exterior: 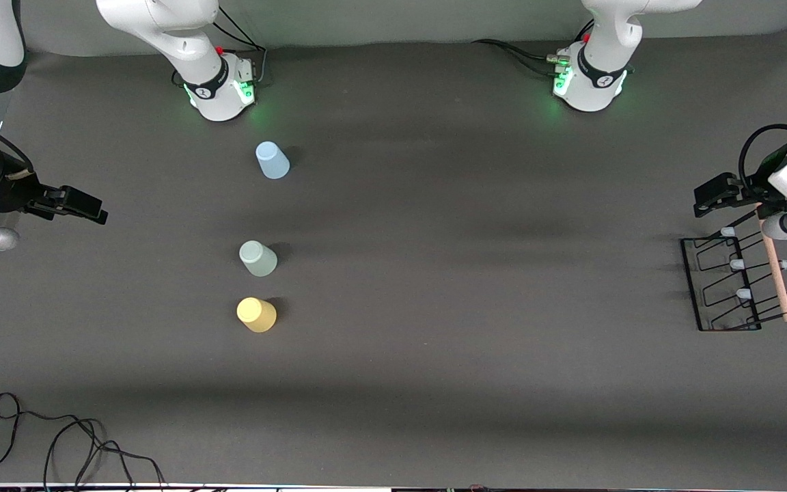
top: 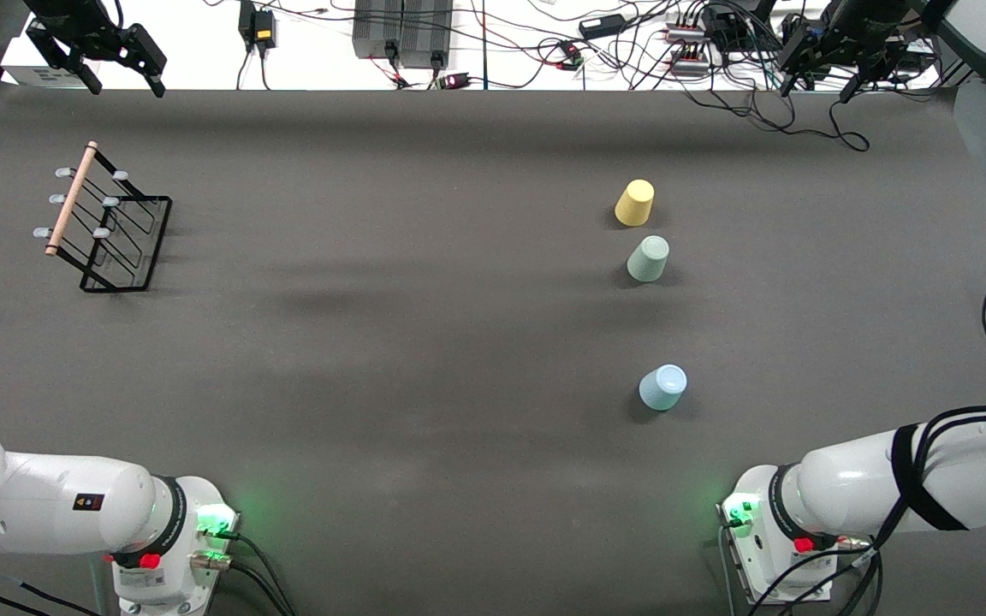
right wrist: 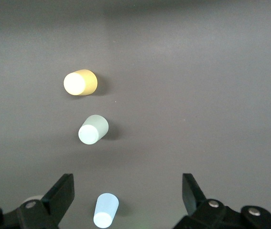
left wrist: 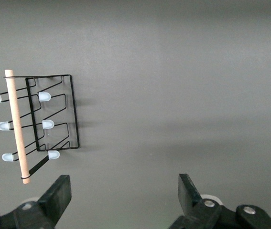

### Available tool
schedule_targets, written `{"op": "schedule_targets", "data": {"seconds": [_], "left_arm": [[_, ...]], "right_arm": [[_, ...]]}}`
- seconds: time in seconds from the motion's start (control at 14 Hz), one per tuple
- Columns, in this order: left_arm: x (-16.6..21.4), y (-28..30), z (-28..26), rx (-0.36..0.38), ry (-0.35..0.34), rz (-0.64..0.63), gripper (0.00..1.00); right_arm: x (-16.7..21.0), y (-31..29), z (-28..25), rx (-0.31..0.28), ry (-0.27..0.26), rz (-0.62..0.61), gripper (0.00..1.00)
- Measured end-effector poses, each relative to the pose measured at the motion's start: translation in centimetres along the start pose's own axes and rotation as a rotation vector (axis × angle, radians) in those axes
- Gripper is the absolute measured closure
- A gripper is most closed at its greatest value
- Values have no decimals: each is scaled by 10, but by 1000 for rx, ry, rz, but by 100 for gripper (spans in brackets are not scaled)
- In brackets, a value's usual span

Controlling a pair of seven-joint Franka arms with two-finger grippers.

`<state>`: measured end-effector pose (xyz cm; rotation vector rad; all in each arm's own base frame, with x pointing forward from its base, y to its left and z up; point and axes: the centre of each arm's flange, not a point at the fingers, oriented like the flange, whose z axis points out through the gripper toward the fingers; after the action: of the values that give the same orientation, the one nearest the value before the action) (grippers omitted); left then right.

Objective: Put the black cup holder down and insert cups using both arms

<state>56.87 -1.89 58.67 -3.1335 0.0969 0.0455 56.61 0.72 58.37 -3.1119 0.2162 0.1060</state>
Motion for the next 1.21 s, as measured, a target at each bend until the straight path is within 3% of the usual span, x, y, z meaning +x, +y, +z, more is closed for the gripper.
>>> {"op": "schedule_targets", "data": {"seconds": [0.5,0.86,1.21], "left_arm": [[-3,-16,-1,1,-11,1,0],[-18,-110,16,-12,-42,-10,0],[-40,-206,56,-13,-16,-18,0]], "right_arm": [[0,1,0,0,1,2,0],[1,2,0,0,1,4,0],[1,3,0,0,0,5,0]]}}
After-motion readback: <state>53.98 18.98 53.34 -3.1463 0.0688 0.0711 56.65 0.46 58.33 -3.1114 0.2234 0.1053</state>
